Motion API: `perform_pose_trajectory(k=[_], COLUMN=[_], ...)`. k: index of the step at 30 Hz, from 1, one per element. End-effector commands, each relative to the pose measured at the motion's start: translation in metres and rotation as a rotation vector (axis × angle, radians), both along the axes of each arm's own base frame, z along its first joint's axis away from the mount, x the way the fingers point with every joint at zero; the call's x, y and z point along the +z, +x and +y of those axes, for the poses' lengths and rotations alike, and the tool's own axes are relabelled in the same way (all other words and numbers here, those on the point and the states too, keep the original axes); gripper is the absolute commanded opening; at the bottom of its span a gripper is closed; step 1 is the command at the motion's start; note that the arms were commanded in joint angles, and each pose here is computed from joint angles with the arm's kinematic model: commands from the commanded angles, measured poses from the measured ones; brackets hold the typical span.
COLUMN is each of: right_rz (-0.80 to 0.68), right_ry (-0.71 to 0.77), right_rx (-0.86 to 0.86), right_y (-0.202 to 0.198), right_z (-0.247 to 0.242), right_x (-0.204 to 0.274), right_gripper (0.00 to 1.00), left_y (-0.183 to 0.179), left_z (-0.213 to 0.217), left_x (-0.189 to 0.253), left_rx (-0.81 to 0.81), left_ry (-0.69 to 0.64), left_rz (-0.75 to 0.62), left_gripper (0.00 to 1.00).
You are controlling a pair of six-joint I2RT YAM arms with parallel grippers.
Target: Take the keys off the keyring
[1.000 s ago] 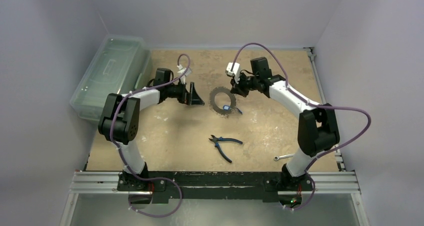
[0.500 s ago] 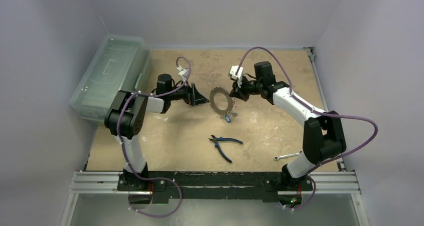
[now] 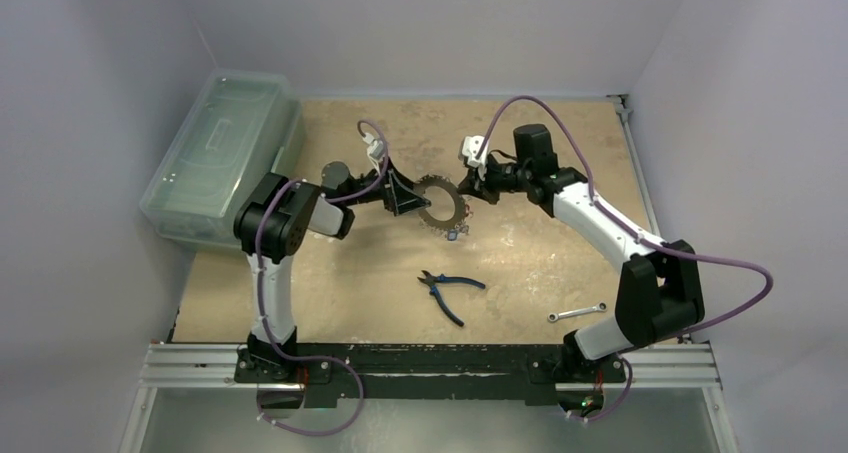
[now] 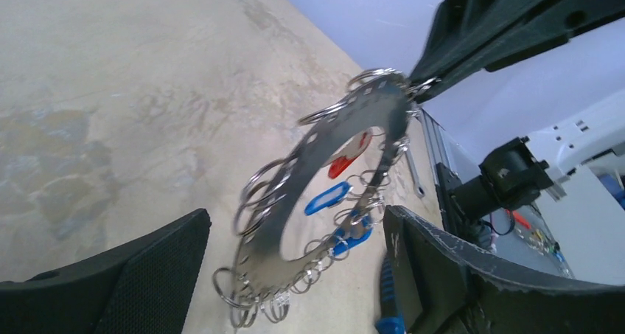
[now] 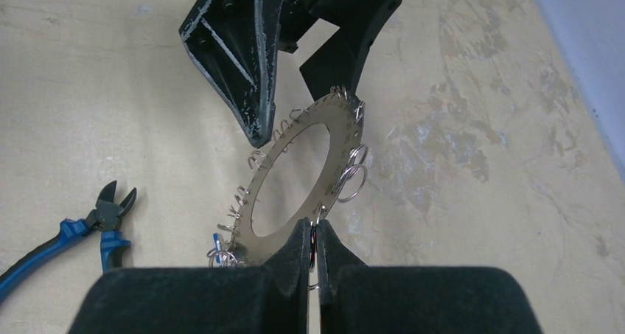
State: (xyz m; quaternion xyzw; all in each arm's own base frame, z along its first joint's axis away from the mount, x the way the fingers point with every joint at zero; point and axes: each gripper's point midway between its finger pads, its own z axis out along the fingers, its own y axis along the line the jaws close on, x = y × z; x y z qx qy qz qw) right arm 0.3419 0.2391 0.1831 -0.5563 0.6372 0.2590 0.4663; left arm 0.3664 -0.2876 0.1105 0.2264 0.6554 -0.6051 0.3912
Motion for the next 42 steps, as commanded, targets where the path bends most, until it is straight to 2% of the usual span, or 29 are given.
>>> perform_pose_trajectory(k=[1,5,7,8,9,10,12,13,14,15,16,17,18,19,20,21,22,25,28,32,37,42], right_rz=[-0.077,-0.086,-0.086,-0.082,-0.082,-0.079,-0.062,-0.051,-0.037,-0.023,-0.009,0.004,0.017,0.028,0.029,0.029,0.022,0.011,0.036,0.080,0.177,0.209], right_ry=[0.043,0.052,0.070,0.069,0.066,0.061,0.057,0.058,0.061,0.065,0.073,0.083,0.098,0.112,0.123,0.129,0.131,0.153,0.162,0.222,0.354,0.398], right_rx=[0.039,0.033,0.042,0.031,0.019,0.004,-0.017,-0.027,-0.033,-0.040,-0.050,-0.059,-0.063,-0.067,-0.070,-0.071,-0.068,-0.042,-0.008,0.023,0.058,0.081], right_y=[-0.005,-0.005,-0.007,-0.006,-0.005,-0.004,-0.003,-0.002,-0.003,-0.002,-0.002,-0.001,-0.001,-0.002,-0.002,-0.004,-0.006,-0.017,-0.032,-0.050,-0.062,-0.066], right_z=[0.005,0.005,0.007,0.006,0.004,0.002,-0.003,-0.007,-0.011,-0.016,-0.021,-0.026,-0.031,-0.036,-0.039,-0.041,-0.042,-0.040,-0.039,-0.034,-0.021,-0.010], right_x=[0.024,0.028,0.033,0.033,0.033,0.031,0.028,0.028,0.027,0.027,0.029,0.032,0.036,0.040,0.045,0.050,0.054,0.067,0.069,0.070,0.075,0.075], right_gripper=[0.00,0.00,0.00,0.00,0.00,0.00,0.00,0.06,0.16,0.21,0.38,0.50,0.59,0.67,0.72,0.76,0.79,0.85,0.87,0.90,0.90,0.88], left_y=[-0.017,-0.029,-0.034,-0.036,-0.037,-0.037,-0.039,-0.040,-0.039,-0.039,-0.037,-0.034,-0.027,-0.022,-0.021,-0.022,-0.033,-0.039,-0.041,-0.058,-0.075,-0.098], left_z=[-0.008,-0.009,-0.006,-0.005,-0.003,0.001,0.005,0.007,0.007,0.008,0.008,0.009,0.009,0.012,0.014,0.009,0.008,0.012,0.022,0.022,0.007,-0.009], left_x=[0.035,0.052,0.061,0.065,0.068,0.075,0.082,0.086,0.086,0.086,0.085,0.078,0.069,0.047,0.027,0.025,0.019,0.034,0.049,0.084,0.119,0.130], left_rx=[-0.072,-0.117,-0.140,-0.150,-0.153,-0.149,-0.150,-0.156,-0.158,-0.156,-0.150,-0.135,-0.103,-0.064,-0.059,-0.085,-0.136,-0.179,-0.256,-0.382,-0.435,-0.501], left_ry=[-0.085,-0.141,-0.164,-0.171,-0.175,-0.177,-0.171,-0.163,-0.144,-0.120,-0.088,-0.038,0.031,0.164,0.353,0.515,0.614,0.695,0.883,0.954,0.927,0.865], left_rz=[-0.112,-0.119,-0.129,-0.136,-0.140,-0.152,-0.159,-0.166,-0.151,-0.135,-0.140,-0.121,-0.114,-0.099,-0.145,-0.266,-0.318,-0.389,-0.518,-0.615,-0.673,-0.669], left_gripper=[0.82,0.53,0.31,0.14,0.02,0.00,0.00,0.00,0.00,0.00,0.00,0.00,0.00,0.00,0.00,0.00,0.00,0.00,0.00,0.00,0.00,0.00])
